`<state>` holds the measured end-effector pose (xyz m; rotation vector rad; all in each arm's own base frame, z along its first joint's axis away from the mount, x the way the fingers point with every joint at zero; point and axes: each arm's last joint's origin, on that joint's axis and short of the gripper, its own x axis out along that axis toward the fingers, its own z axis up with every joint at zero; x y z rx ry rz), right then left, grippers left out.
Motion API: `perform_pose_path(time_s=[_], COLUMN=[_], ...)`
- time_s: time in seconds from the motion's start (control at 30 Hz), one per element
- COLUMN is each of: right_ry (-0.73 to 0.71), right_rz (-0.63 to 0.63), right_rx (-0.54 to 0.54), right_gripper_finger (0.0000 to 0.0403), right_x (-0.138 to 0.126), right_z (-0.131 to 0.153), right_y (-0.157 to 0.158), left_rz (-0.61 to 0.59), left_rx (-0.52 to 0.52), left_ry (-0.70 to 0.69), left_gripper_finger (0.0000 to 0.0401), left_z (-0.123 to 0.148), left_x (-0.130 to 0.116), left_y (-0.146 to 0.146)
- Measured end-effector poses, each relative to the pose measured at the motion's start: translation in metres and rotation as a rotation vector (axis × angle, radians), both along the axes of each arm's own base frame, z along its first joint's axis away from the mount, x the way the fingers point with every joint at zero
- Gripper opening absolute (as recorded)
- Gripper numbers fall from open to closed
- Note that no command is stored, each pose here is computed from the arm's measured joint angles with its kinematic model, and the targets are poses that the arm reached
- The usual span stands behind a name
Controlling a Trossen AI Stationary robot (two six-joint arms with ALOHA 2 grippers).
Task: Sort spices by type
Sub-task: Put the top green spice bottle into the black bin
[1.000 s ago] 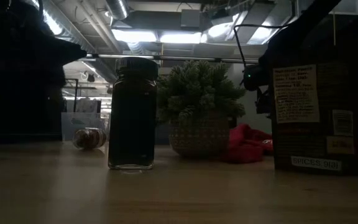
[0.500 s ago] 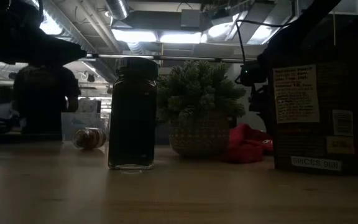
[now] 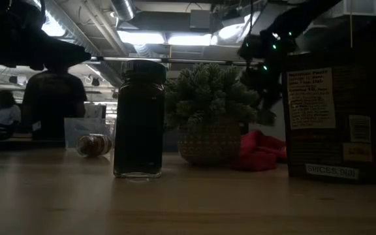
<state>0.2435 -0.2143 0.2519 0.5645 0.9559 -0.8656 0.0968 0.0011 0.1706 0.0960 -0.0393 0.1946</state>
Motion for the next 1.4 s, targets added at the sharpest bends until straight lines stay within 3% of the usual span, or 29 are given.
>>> perform_pose_path(time_s=[0.2, 0.43, 0.77, 1.0, 1.4], right_ry=[-0.220, -0.441, -0.537, -0.585, -0.629], right_rz=[0.106, 0.254, 0.473, 0.556, 0.606], right_rx=[-0.142, -0.222, -0.395, -0.465, -0.482], right_gripper_finger=[0.0205, 0.0216, 0.0217, 0.0209, 0.0210], right_x=[0.018, 0.041, 0.097, 0.130, 0.148], right_z=[0.033, 0.042, 0.019, -0.012, -0.042], right_y=[-0.012, -0.017, -0.007, -0.001, -0.004], left_rz=[0.000, 0.001, 0.034, 0.058, 0.223], left_rx=[0.000, -0.001, -0.018, -0.011, -0.075], left_ry=[0.000, -0.008, -0.199, -0.219, -0.288], left_gripper_finger=[0.0148, 0.0148, 0.0148, 0.0148, 0.0148], left_z=[0.000, 0.001, 0.019, 0.021, 0.027], left_x=[0.000, 0.000, -0.003, -0.004, -0.004], left_y=[0.000, 0.000, 0.001, 0.002, 0.007])
